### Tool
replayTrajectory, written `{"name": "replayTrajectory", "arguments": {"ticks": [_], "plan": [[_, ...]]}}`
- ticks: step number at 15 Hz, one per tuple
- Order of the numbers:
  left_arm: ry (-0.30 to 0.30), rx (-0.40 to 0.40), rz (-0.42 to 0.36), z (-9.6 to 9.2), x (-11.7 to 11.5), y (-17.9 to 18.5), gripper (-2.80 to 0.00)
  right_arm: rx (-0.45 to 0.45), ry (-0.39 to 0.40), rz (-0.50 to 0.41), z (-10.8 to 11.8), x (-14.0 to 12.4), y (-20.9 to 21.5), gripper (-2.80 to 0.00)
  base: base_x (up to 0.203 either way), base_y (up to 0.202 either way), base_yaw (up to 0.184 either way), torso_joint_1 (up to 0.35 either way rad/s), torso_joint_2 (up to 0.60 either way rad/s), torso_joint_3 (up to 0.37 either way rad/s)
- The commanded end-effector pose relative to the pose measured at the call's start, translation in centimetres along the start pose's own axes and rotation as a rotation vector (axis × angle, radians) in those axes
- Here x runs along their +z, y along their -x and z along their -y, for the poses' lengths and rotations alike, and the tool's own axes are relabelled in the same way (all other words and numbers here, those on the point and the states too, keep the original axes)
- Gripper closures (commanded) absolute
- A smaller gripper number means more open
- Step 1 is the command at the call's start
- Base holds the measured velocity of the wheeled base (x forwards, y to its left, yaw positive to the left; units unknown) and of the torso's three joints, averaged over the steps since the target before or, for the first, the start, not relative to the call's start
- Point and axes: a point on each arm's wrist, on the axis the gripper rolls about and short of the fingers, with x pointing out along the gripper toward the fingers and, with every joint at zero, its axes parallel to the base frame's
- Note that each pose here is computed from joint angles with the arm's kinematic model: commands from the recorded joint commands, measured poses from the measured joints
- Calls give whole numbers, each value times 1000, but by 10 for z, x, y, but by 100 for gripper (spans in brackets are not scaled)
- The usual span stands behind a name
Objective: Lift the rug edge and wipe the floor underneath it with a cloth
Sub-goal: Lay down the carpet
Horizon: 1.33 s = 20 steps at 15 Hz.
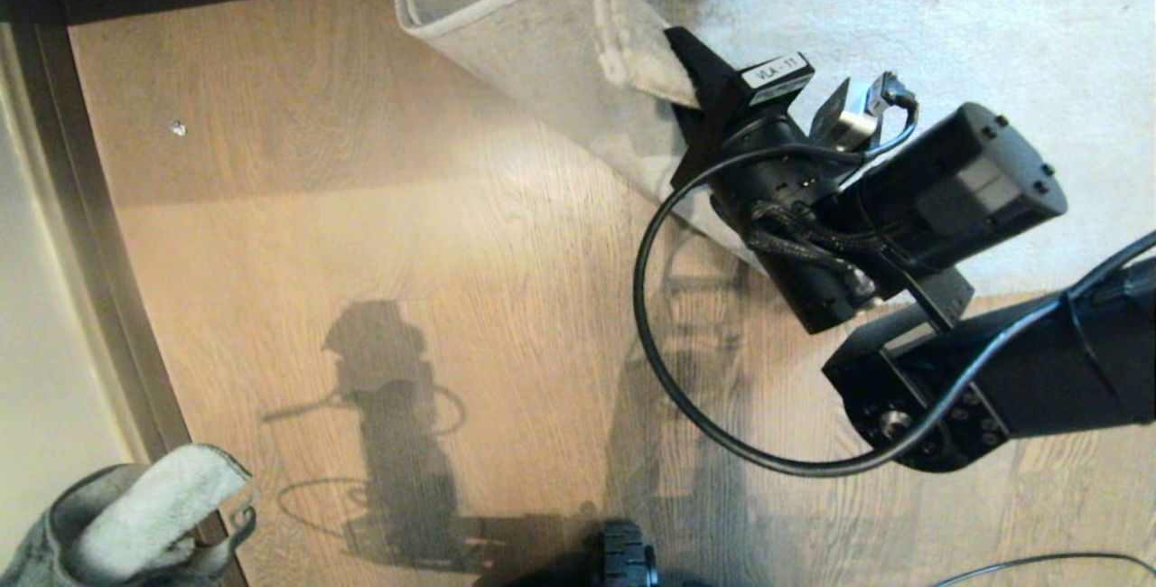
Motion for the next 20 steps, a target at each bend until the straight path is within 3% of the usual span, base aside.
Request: {"name": "replayTrajectory", "arguments": {"ticks": [1,7,16,20], "plan": [[0,0,1,0,0,0,0,44,-15,13,-5,1,0,-280,0,0,0,0,0,0],[0,0,1,0,0,0,0,41,-38,11,-5,0,1,-280,0,0,0,0,0,0],[0,1,1,0,0,0,0,15,-181,-182,-35,-80,36,-280,0,0,0,0,0,0],[0,1,1,0,0,0,0,-91,-165,-229,-6,-101,52,-280,0,0,0,0,0,0]]}}
